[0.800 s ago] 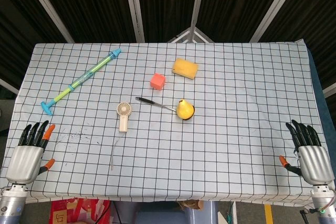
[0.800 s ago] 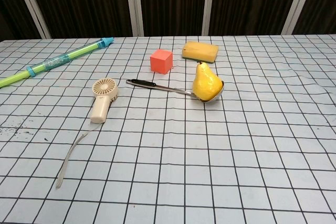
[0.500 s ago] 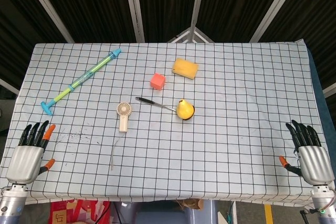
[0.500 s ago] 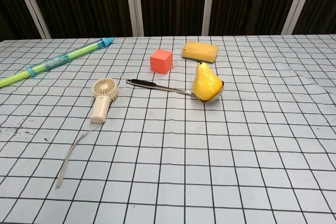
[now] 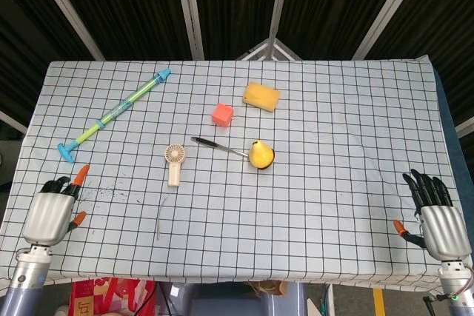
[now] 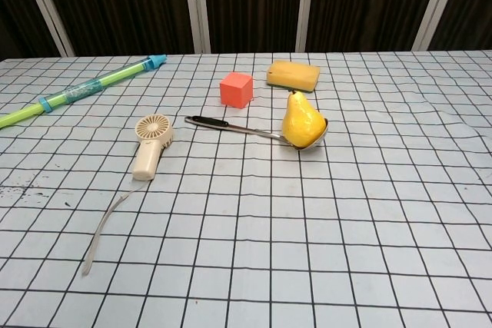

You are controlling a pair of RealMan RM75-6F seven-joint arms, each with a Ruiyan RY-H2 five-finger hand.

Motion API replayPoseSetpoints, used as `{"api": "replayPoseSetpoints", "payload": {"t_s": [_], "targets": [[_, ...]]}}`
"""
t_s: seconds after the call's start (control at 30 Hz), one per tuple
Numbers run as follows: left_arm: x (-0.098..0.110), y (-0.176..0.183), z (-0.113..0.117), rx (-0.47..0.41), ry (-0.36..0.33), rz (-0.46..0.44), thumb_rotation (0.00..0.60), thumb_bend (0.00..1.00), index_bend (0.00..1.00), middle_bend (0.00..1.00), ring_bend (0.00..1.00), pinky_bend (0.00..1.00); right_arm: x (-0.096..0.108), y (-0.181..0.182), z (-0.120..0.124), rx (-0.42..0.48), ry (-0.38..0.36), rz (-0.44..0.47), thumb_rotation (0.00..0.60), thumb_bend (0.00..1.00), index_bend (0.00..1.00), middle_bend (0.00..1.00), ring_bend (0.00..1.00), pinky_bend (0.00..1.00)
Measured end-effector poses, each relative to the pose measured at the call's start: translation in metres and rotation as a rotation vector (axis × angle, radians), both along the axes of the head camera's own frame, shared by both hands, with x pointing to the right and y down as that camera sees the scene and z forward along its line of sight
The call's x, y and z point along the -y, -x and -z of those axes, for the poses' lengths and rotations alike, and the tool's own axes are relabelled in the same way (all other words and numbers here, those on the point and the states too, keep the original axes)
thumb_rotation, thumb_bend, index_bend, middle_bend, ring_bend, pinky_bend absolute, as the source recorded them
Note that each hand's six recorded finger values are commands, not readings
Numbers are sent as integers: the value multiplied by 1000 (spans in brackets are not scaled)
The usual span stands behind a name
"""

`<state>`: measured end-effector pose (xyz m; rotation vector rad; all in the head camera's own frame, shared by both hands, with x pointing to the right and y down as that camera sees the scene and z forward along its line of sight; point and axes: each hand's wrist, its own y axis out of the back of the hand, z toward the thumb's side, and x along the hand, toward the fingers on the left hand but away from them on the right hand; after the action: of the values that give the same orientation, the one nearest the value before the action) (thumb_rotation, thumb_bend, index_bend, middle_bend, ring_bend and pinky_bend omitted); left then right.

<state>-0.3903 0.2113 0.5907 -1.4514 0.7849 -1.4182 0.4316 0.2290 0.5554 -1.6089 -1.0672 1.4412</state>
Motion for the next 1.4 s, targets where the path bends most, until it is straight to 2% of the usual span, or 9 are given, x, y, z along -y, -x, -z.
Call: {"api": "replayPoseSetpoints", "payload": {"t_s": [0.13,0.23,0.47,0.7,1.0,1.4], "targets": [[13,-18,-16,-8,40,0,600,685,1,866,629,649,0,0,0,5,3,1,600,280,63,0,0,0],[22,-36,-29,-5,81,-12,600,738,27,890,648,659,0,0,0,6,5,1,600,280,63,0,0,0],[36,-82,-58,13,179,-46,600,757,68,906,657,661,2,0,-1,8,10,-1,600,278,63,0,0,0],[40,-118,-81,32,239,-63,600,764,105,910,659,661,3,-1,-2,10,17,-2,600,279,63,0,0,0],[42,-146,-100,29,265,-85,600,764,120,910,659,661,5,0,-3,8,26,-3,600,279,63,0,0,0],[38,-151,-109,42,279,-94,600,764,129,910,659,661,5,0,-3,7,25,-3,600,279,63,0,0,0]]}}
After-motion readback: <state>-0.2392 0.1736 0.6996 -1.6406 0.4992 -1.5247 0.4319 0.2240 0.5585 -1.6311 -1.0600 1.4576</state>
